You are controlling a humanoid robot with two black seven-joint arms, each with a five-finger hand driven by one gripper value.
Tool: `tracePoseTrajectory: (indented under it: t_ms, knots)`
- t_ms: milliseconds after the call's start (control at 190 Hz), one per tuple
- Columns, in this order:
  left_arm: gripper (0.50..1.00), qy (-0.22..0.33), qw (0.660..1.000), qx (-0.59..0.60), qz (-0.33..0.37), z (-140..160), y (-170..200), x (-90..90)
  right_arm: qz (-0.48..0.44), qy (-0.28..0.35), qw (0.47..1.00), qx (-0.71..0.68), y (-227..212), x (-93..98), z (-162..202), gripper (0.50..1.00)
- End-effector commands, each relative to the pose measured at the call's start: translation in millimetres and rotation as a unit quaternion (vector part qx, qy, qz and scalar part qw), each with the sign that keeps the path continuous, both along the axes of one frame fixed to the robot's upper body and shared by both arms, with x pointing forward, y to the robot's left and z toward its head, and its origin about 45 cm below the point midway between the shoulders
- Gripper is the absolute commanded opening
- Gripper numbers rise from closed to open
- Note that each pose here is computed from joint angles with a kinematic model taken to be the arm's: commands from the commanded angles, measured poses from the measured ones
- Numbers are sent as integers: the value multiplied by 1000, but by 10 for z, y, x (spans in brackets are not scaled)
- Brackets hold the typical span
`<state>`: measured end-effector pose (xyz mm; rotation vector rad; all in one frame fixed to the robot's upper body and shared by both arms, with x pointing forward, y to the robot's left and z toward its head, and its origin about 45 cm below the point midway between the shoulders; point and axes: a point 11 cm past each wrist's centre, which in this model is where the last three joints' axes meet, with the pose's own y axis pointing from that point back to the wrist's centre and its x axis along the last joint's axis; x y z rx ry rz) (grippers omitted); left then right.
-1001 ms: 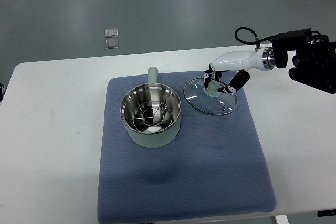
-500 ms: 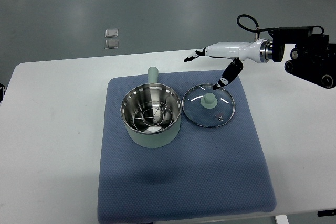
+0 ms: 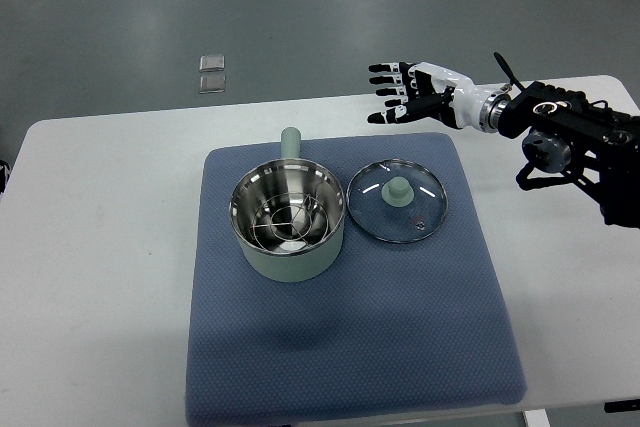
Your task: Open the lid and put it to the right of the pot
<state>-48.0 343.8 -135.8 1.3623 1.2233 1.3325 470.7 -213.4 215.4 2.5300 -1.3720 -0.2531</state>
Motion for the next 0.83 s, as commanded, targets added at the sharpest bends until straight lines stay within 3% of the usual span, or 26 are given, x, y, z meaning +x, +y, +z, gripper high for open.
tracePoseTrajectory:
  t_ms: [0, 269, 822]
  knots:
    - [1000, 0, 1000, 0, 0, 0, 0, 2, -46, 34, 994, 94, 0, -11, -52, 930]
    - [1000, 0, 1000, -1, 0, -1, -5, 2, -99, 107, 971, 191, 43, -98, -329, 930]
    - [1000, 0, 1000, 1, 1, 1, 7, -7, -100, 99, 966, 216, 73, -105, -317, 932]
